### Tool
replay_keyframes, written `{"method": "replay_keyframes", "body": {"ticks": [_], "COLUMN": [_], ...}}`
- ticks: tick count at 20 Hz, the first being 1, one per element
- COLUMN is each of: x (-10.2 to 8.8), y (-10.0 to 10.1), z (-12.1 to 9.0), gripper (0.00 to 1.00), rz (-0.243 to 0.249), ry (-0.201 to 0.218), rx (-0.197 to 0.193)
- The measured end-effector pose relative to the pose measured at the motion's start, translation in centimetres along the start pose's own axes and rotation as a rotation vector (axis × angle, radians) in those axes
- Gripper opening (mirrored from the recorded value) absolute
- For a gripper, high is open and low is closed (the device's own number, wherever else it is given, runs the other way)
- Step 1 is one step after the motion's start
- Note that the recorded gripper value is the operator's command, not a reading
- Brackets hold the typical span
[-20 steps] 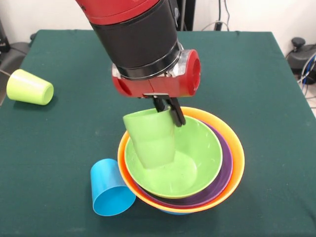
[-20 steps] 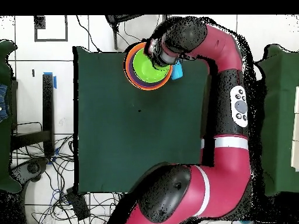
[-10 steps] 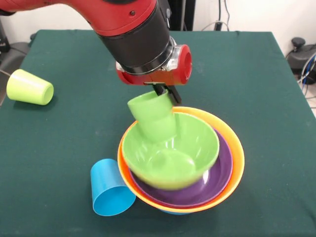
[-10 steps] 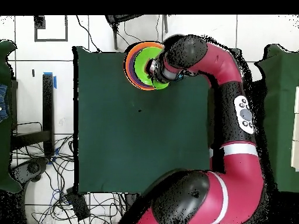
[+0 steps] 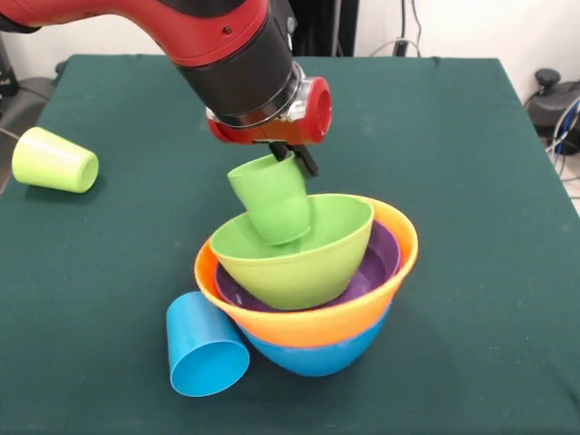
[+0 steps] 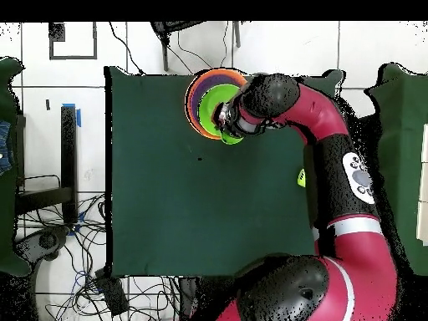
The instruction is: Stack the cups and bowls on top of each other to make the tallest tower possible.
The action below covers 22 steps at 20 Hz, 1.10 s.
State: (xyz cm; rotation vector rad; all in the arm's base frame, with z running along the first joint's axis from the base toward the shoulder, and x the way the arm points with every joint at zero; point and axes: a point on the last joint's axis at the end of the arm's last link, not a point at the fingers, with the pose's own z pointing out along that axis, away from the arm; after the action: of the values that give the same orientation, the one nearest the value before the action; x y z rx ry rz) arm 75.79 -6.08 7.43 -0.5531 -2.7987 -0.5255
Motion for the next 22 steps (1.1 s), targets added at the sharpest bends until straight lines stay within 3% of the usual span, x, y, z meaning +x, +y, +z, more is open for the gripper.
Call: {"method": "replay_keyframes", "body": {"ticks": [9, 22], "x": [0.0, 0.6], "y": [-0.5, 2.3], "z": [1.2, 1.9], "gripper": [0.00, 0.00], "rz": [-0.022, -0.086], "ry": [-0.034, -0.032], "rx": [0.017, 0.001]}}
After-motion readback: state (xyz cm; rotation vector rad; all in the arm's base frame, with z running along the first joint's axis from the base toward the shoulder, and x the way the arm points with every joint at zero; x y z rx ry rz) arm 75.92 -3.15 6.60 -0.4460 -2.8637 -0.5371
